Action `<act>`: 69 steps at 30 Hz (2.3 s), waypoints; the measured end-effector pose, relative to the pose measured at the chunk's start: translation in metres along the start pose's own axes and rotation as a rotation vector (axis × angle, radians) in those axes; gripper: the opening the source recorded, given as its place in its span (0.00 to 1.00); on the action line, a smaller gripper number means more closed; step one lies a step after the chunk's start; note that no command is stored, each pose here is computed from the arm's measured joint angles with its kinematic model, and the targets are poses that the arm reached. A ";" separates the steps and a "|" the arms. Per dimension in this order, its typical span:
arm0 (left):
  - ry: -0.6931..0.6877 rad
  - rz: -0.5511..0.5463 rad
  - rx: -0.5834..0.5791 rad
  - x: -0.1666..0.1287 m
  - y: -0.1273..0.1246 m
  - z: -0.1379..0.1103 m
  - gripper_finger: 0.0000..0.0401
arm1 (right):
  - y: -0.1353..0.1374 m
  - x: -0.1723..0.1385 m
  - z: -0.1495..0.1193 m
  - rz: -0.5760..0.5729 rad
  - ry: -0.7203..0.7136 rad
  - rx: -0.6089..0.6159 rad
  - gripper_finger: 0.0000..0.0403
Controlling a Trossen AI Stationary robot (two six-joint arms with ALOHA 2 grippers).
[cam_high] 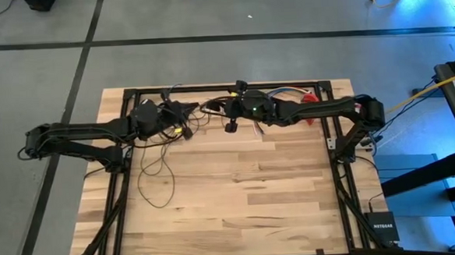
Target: Coiling cords
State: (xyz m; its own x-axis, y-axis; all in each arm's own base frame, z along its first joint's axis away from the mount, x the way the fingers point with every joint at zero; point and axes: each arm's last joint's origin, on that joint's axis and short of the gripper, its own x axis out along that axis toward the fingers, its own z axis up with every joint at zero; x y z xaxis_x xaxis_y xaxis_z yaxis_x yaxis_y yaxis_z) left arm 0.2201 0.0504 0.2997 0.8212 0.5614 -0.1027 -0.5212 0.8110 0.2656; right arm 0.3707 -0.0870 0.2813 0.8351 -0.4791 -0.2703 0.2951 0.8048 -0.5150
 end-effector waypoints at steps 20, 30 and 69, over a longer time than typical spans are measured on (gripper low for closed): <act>-0.040 -0.041 -0.029 0.007 -0.004 0.001 0.03 | 0.003 0.011 -0.008 -0.023 0.012 -0.027 0.01; 0.079 -0.051 0.111 0.004 0.000 0.015 0.33 | 0.005 0.011 -0.010 -0.006 0.026 -0.047 0.01; 0.130 -0.325 0.347 0.044 0.014 0.010 0.01 | 0.010 0.011 -0.011 0.137 -0.017 -0.092 0.02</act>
State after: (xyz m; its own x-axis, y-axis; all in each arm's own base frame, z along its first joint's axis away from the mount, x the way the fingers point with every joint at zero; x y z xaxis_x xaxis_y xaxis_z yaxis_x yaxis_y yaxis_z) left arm 0.2515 0.0850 0.3082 0.8811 0.3220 -0.3463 -0.1165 0.8576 0.5010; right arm 0.3777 -0.0879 0.2646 0.8727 -0.3600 -0.3298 0.1343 0.8265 -0.5467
